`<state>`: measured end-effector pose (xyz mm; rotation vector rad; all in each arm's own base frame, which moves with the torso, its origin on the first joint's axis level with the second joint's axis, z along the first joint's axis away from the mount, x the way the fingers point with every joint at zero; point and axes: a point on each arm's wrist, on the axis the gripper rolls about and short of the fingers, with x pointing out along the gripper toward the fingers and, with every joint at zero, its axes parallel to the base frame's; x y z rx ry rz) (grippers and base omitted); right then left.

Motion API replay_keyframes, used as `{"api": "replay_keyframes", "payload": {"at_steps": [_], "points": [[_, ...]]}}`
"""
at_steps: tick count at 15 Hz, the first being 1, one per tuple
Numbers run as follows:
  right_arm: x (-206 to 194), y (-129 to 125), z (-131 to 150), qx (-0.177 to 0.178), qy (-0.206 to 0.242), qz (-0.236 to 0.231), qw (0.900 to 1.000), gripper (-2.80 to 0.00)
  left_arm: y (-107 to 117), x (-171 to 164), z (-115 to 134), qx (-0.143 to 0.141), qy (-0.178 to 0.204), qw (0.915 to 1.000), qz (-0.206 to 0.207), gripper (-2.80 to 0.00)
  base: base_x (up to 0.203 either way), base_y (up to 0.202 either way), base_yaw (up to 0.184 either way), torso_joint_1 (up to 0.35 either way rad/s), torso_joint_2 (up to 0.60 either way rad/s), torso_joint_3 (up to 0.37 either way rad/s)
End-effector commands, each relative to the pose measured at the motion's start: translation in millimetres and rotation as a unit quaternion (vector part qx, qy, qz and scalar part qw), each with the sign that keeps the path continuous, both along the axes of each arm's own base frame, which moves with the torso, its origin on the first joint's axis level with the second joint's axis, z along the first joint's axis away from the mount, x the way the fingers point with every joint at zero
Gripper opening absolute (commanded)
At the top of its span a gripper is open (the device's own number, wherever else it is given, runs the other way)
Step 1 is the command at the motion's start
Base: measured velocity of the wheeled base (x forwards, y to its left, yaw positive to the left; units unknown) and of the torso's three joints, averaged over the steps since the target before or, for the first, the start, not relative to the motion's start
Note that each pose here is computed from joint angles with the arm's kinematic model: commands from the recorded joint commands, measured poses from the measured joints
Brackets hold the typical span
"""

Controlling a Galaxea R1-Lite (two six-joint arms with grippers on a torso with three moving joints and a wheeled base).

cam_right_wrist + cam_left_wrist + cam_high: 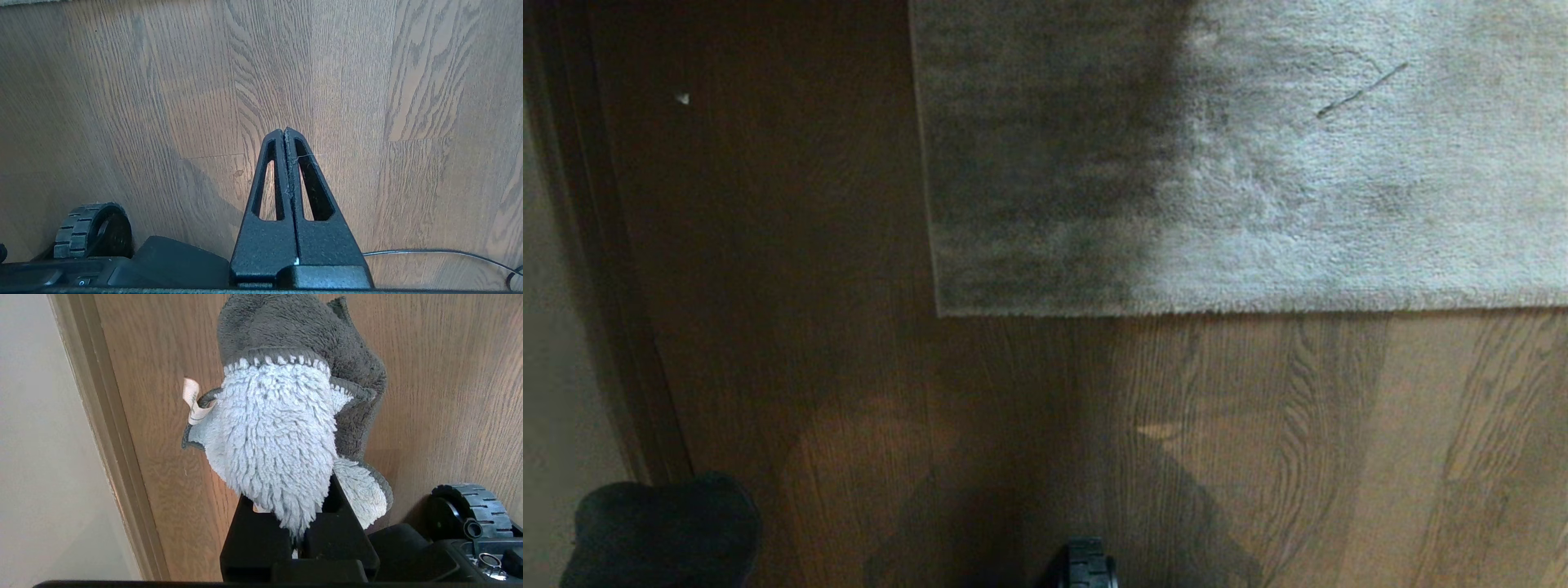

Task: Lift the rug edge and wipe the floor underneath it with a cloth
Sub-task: Lift up the carpet

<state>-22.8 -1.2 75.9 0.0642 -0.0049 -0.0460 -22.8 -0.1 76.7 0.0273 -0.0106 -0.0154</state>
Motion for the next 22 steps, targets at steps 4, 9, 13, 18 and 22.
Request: {"api": "replay_keyframes", "payload": {"at_steps": [4,9,13,18,22], "points": [[0.0,0.0,0.1,-0.002,-0.001,0.000,1.000,-2.80,0.0,0.0,-0.1,0.000,0.000,1.0000,0.000,-2.80,0.000,0.000,0.000,0.000,0.00,0.000],[0.0,0.0,0.2,-0.002,-0.001,0.001,1.000,-2.80,0.0,0.0,-0.1,0.000,0.000,1.0000,0.000,-2.80,0.000,0.000,0.000,0.000,0.00,0.000],[0.0,0.0,0.2,-0.001,-0.001,0.001,1.000,-2.80,0.0,0.0,-0.1,0.000,0.000,1.0000,0.000,-2.80,0.000,0.000,0.000,0.000,0.00,0.000],[0.0,0.0,0.2,-0.001,-0.001,0.000,1.000,-2.80,0.0,0.0,-0.1,0.000,0.000,1.0000,0.000,-2.80,0.000,0.000,0.000,0.000,0.00,0.000],[0.0,0.0,0.3,-0.005,-0.002,0.000,1.000,-2.80,0.0,0.0,-0.1,0.000,0.000,1.0000,0.000,-2.80,0.000,0.000,0.000,0.000,0.00,0.000]]}}
